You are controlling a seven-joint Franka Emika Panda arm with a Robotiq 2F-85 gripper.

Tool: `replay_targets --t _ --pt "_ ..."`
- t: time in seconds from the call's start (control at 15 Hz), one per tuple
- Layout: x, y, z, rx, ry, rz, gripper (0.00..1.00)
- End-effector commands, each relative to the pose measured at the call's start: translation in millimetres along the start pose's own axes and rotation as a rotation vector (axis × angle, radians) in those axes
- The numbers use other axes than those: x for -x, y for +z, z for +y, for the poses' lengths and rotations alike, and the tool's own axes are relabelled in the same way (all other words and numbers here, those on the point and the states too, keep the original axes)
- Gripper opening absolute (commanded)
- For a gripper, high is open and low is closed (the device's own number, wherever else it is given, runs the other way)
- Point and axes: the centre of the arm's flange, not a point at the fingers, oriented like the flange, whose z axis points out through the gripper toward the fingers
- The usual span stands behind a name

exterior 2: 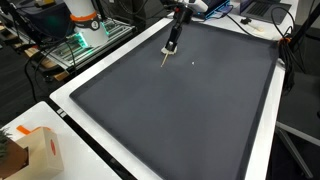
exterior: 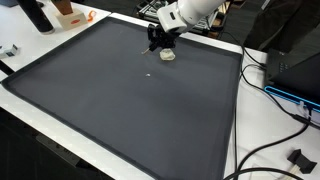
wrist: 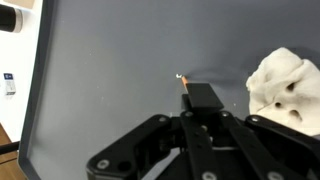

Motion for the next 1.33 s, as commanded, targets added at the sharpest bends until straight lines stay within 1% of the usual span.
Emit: replay_targets --t 0.0,0.53,1.0,1.27 --pt "2 -5 4 0.011 -0.055 0.01 0.03" --pt "9 -31 20 -0.005 -0.135 0.05 0.03" --pt "20 -58 46 -0.039 -0.204 0.106 0.03" --pt "28 -72 60 -0.095 -0.254 0.137 0.03"
